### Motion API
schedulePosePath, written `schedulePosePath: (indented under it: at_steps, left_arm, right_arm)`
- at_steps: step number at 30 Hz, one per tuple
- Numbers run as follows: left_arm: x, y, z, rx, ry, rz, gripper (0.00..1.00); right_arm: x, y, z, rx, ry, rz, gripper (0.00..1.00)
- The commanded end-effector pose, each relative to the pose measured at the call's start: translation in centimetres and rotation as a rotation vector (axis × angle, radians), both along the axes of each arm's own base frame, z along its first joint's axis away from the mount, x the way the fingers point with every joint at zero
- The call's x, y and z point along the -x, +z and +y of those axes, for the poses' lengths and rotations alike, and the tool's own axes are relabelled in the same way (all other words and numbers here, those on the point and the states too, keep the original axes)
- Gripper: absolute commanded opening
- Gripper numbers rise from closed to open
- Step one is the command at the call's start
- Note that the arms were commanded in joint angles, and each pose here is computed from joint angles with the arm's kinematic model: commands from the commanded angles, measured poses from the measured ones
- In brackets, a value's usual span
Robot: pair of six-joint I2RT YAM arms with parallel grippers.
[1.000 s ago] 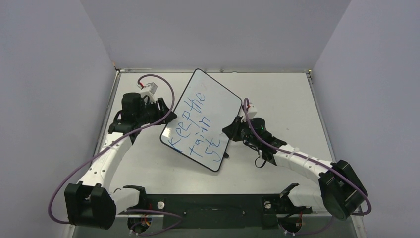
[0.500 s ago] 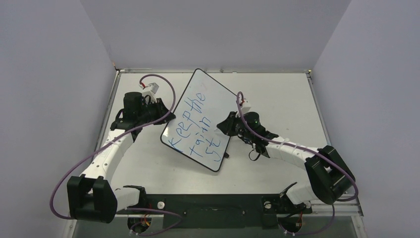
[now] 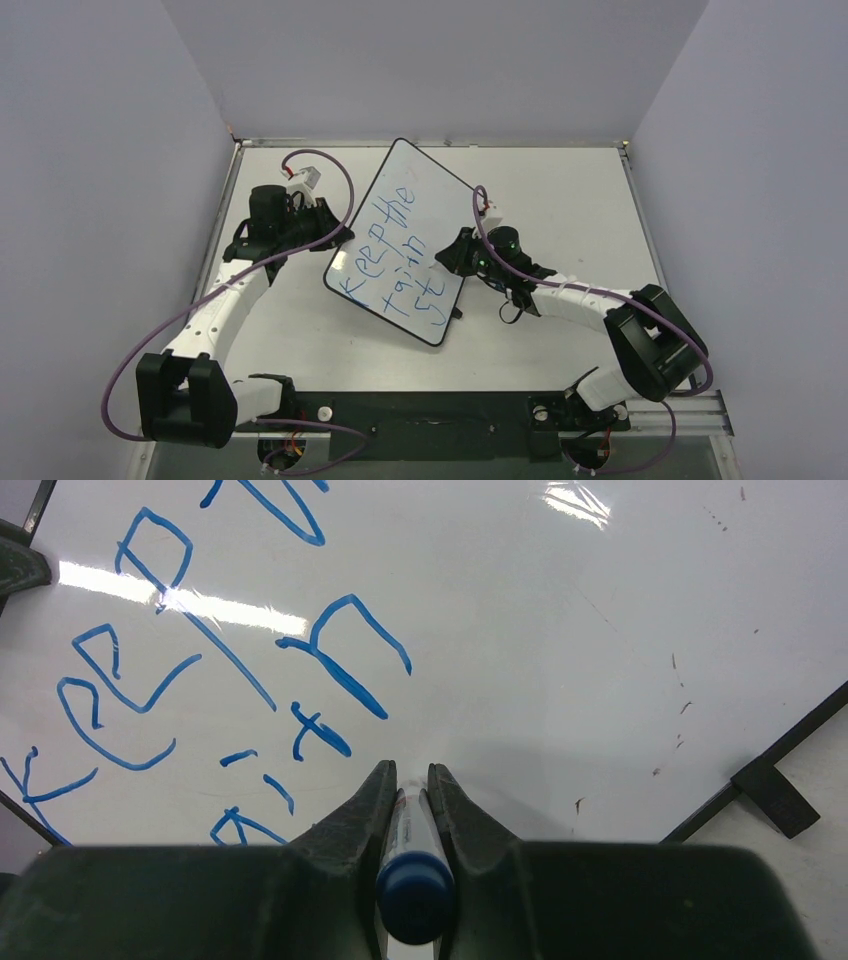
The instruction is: Write a sentence on the whiteboard
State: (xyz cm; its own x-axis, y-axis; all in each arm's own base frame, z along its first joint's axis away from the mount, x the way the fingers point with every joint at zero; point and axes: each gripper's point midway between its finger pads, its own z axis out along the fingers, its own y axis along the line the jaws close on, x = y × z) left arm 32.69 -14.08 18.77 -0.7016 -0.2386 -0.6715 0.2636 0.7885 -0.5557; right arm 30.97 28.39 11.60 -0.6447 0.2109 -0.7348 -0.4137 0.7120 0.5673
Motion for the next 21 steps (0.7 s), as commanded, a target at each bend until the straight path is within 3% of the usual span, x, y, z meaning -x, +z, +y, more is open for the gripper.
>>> schedulePosePath:
  at_steps: [1,21]
  left_arm:
    - [-0.9,2.2,-0.6,0.009,-0.036,-0.078,0.08]
    - [-0.9,2.2,-0.7,0.011,-0.041,-0.082,0.04]
  right_arm:
    - [-1.0,-0.2,-1.1,0.053,-0.046,-0.025,0.00]
    - [1.9,-4.7,-4.8,0.187,-0.082,0.055,0.00]
